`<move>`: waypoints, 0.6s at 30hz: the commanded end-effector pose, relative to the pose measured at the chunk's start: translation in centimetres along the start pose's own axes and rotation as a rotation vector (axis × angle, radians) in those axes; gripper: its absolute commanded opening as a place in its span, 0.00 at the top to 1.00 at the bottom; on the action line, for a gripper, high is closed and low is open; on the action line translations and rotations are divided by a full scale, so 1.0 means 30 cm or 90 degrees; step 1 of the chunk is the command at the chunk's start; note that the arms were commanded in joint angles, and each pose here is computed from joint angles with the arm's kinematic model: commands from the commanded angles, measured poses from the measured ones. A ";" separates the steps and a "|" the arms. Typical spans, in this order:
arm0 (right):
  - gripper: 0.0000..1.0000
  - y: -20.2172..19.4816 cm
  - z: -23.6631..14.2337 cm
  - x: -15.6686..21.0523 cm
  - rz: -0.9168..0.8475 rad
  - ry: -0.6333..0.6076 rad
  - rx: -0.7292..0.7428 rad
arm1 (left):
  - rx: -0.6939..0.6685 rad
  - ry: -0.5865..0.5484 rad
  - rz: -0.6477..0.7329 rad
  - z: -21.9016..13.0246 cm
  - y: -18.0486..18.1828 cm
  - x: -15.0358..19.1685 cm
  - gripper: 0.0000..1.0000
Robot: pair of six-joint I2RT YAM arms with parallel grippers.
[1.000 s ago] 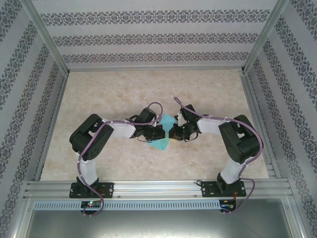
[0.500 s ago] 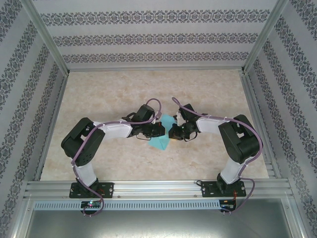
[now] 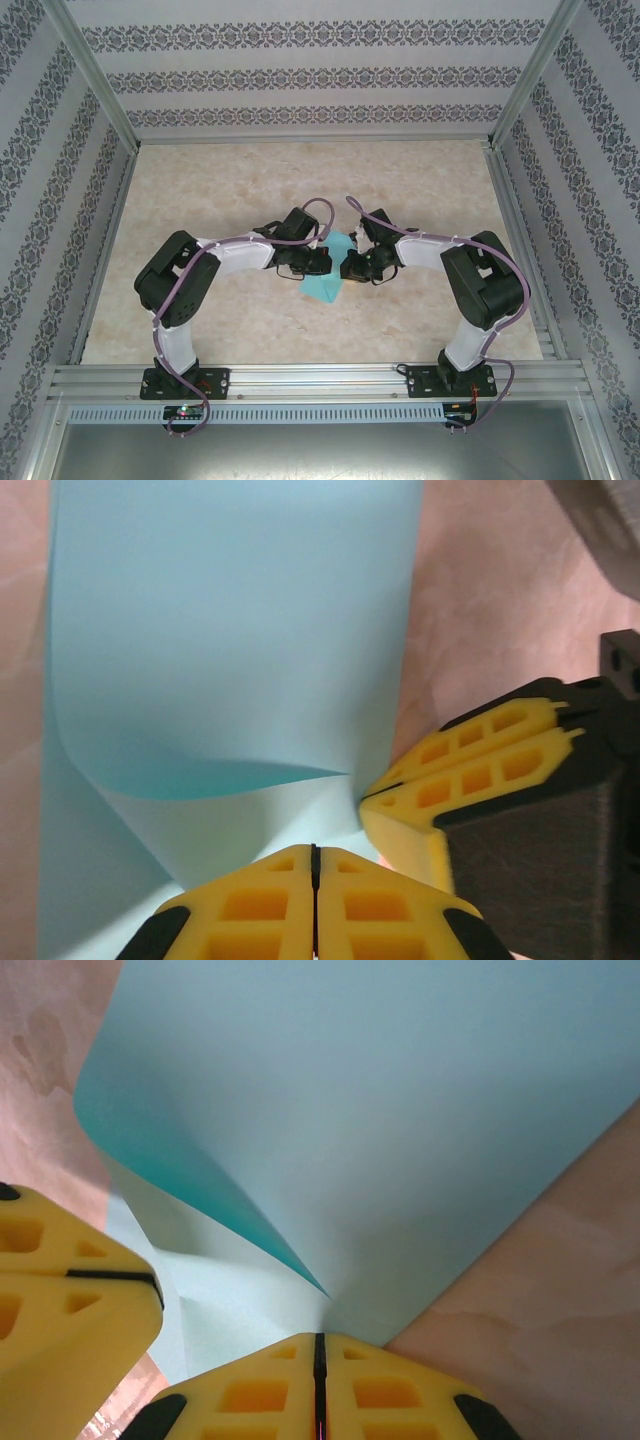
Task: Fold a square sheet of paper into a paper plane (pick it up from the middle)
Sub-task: Fold the triangle a second time at the center of the table.
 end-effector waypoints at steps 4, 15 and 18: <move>0.91 -0.034 0.025 0.028 0.004 0.034 0.064 | -0.040 0.007 0.008 0.015 0.035 -0.034 0.91; 0.91 -0.027 0.018 0.020 -0.001 0.027 0.063 | -0.063 0.016 -0.004 0.040 0.078 -0.042 0.90; 0.89 -0.011 0.003 0.008 -0.004 0.008 0.048 | -0.066 0.026 -0.010 0.055 0.093 -0.035 0.90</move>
Point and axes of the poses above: each hand's point on the last joint's axis, 136 mm out from that joint toward the fingers, its own z axis out along the fingers, its own y axis along the line the jaws close on, x = y × z, the point moved 10 cm from there along -z, back along the fingers, and after that the axes turned 13 degrees about -z, right-handed, at the moved point
